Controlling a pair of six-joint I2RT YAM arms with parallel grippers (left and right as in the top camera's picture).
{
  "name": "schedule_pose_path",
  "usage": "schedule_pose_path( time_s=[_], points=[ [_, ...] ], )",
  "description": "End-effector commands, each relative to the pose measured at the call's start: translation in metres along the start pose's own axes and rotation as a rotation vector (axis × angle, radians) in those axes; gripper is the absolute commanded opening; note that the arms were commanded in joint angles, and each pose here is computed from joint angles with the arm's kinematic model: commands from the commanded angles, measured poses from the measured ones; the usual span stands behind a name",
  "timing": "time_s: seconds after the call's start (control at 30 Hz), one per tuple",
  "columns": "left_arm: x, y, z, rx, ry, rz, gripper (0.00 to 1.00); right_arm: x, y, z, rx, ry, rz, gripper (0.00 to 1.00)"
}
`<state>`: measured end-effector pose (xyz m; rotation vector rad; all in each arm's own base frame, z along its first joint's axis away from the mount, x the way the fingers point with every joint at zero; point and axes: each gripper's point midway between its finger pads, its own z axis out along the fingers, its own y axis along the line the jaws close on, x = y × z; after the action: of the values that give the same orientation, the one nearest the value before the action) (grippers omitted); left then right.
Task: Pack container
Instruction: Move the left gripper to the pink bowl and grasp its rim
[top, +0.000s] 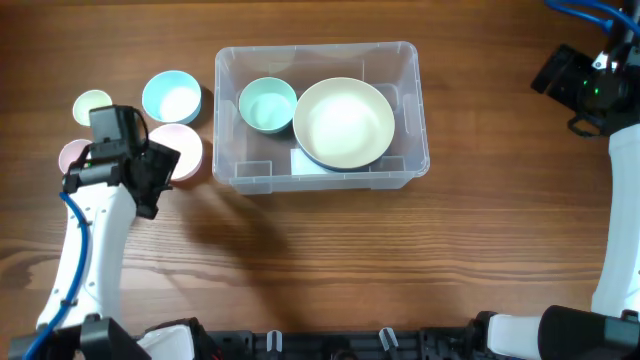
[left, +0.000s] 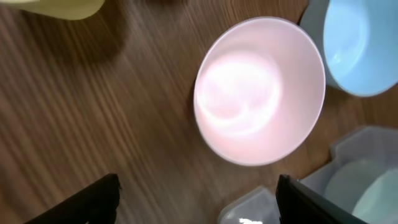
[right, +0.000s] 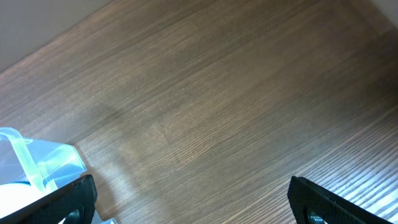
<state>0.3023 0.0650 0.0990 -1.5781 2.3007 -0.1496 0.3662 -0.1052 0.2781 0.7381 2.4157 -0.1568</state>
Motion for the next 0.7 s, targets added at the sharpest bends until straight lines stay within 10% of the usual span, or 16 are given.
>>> schedule_pose_path(
  time_s=[0.0,0.27,0.5,0.67],
  points=[
    [0.007,-0.004,0.024,0.0,0.067,-0.021,0.82,0.0,0.001,0.002,-0.004,0.004,0.008,1.0],
    [0.022,0.015,0.08,-0.139,0.154,-0.019,0.77,0.0,0.001,0.002,-0.004,0.004,0.009,1.0],
    [0.019,0.01,0.081,-0.119,0.142,-0.02,0.13,0.0,0.001,0.002,-0.004,0.004,0.008,1.0],
    [0.013,0.002,0.066,-0.074,0.115,-0.017,0.04,0.0,0.001,0.002,-0.004,0.004,0.008,1.0]
  ],
)
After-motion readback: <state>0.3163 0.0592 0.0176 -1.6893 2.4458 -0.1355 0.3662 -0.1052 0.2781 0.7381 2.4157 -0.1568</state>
